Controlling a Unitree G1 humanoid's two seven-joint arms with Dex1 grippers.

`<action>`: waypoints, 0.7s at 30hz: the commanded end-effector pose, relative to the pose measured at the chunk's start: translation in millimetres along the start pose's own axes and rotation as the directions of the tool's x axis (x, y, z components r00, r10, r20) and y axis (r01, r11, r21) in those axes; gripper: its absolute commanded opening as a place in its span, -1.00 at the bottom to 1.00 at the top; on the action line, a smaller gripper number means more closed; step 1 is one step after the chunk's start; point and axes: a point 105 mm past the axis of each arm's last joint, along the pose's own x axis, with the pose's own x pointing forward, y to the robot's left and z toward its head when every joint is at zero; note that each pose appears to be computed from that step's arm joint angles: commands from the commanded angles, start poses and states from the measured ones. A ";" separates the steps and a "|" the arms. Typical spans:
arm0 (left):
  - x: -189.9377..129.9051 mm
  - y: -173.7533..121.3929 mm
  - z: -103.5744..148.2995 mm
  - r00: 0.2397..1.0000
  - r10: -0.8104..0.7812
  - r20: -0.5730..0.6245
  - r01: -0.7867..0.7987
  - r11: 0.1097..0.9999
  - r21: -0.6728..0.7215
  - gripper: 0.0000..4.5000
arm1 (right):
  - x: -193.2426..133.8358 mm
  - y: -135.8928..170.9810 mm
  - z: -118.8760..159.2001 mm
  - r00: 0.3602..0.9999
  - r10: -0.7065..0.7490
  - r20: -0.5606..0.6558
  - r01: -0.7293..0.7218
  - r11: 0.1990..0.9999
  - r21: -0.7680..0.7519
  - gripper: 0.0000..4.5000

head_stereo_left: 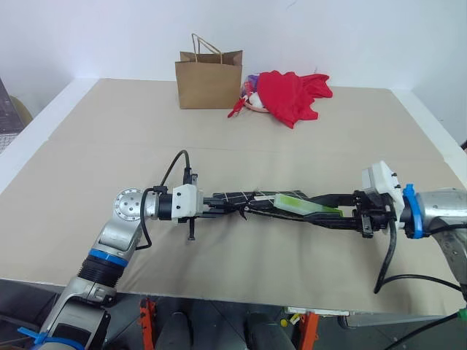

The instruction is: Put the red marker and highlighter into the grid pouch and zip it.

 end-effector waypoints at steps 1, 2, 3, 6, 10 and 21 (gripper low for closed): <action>-0.4 2.2 8.5 1.000 0.015 0.020 -0.016 1.000 0.023 -1.00 | -2.4 5.1 4.2 0.999 0.033 -0.006 -0.033 0.999 -0.022 -0.51; -0.6 2.0 8.5 1.000 0.015 0.018 -0.015 1.000 0.023 -1.00 | -2.8 7.4 2.1 0.999 0.048 -0.018 -0.048 0.999 -0.023 -0.51; -0.7 1.9 8.4 1.000 0.015 0.016 -0.015 1.000 0.023 -1.00 | -3.3 9.2 0.7 0.998 0.060 -0.023 -0.060 0.998 -0.025 -0.51; -1.2 1.5 8.5 1.000 0.011 0.011 -0.011 1.000 0.029 -1.00 | -4.4 12.5 -0.6 0.997 0.080 -0.012 -0.080 0.997 -0.020 -0.51; -1.6 2.1 8.1 1.000 0.011 0.008 -0.011 0.999 0.030 -1.00 | -4.5 13.7 2.4 0.997 0.083 0.005 -0.083 0.996 -0.013 -0.51; 0.8 2.4 10.7 1.000 0.007 0.019 -0.007 0.999 0.034 -1.00 | -4.8 6.3 -9.9 0.996 0.038 -0.079 -0.035 0.999 0.037 -0.51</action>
